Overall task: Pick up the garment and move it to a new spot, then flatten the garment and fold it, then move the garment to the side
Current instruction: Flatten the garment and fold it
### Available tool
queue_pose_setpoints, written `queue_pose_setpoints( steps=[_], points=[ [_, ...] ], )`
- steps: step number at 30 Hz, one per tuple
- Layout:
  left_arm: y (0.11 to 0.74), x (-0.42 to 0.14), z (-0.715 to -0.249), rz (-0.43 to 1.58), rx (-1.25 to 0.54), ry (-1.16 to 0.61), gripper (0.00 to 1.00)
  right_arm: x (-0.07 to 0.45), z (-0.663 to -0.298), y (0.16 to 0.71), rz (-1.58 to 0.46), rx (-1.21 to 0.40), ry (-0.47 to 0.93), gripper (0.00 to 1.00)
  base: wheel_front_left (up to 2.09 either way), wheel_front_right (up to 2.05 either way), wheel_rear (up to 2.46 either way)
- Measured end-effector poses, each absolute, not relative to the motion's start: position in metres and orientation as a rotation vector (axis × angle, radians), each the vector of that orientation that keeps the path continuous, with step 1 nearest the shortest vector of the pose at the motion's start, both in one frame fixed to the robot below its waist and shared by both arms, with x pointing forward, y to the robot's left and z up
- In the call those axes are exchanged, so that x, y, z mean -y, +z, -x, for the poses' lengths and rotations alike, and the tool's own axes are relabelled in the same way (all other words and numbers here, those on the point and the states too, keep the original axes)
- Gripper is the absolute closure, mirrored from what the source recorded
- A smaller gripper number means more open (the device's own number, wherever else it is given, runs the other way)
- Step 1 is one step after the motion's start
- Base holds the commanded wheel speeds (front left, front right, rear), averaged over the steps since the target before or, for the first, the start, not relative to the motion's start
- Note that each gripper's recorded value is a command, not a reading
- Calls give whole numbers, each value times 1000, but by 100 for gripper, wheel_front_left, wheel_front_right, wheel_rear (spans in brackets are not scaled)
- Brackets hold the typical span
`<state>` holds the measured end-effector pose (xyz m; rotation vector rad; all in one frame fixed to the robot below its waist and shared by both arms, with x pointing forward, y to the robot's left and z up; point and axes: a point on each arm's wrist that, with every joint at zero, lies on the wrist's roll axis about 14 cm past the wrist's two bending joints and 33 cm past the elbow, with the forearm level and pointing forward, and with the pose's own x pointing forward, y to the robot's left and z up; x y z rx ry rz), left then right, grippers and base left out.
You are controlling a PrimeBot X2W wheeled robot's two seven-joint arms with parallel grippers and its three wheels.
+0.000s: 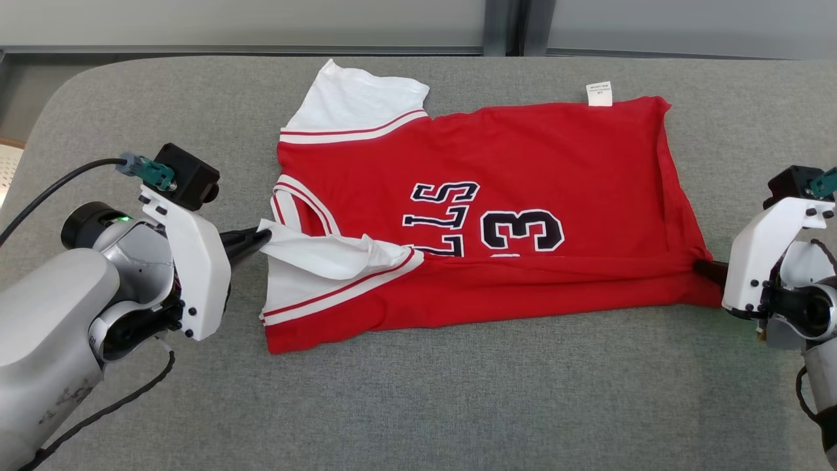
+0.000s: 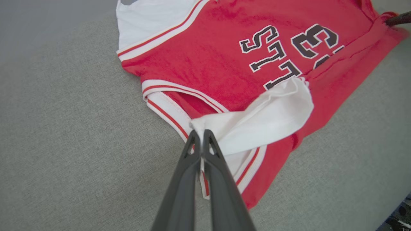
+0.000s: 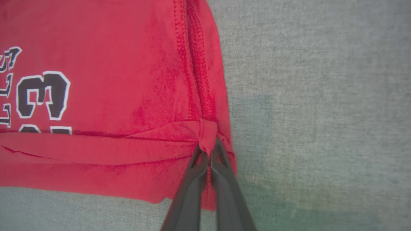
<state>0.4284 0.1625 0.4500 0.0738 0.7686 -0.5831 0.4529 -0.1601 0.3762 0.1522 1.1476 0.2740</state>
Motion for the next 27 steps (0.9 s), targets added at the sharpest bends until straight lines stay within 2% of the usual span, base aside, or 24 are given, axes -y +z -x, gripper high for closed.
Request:
queue_pose_setpoints(
  steps=[2, 3, 4, 10, 14, 18, 27],
  points=[
    [446, -164, -429, -77, -782, -579, 100, 160, -458, 378, -142, -1116, 269, 0, 0, 0, 0],
    [443, -165, -430, -79, -789, -572, 63, 161, -462, 379, -141, -1095, 263, 0, 0, 0, 0],
    [442, -169, -433, -80, -786, -559, 1, 162, -467, 381, -141, -1069, 258, 0, 0, 0, 0],
    [451, -182, -460, -50, -664, -466, 0, 155, -490, 394, -159, -907, 250, 0, 0, 0, 0],
    [473, -194, -479, -14, -496, -382, 0, 154, -501, 409, -175, -790, 244, 0, 0, 0, 0],
    [503, -198, -491, 84, -306, -304, 0, 148, -511, 437, -193, -602, 257, 0, 0, 0, 0],
    [563, -210, -478, 355, 17, -137, 0, 135, -495, 494, -193, -197, 319, 0, 0, 0, 0]
  ],
)
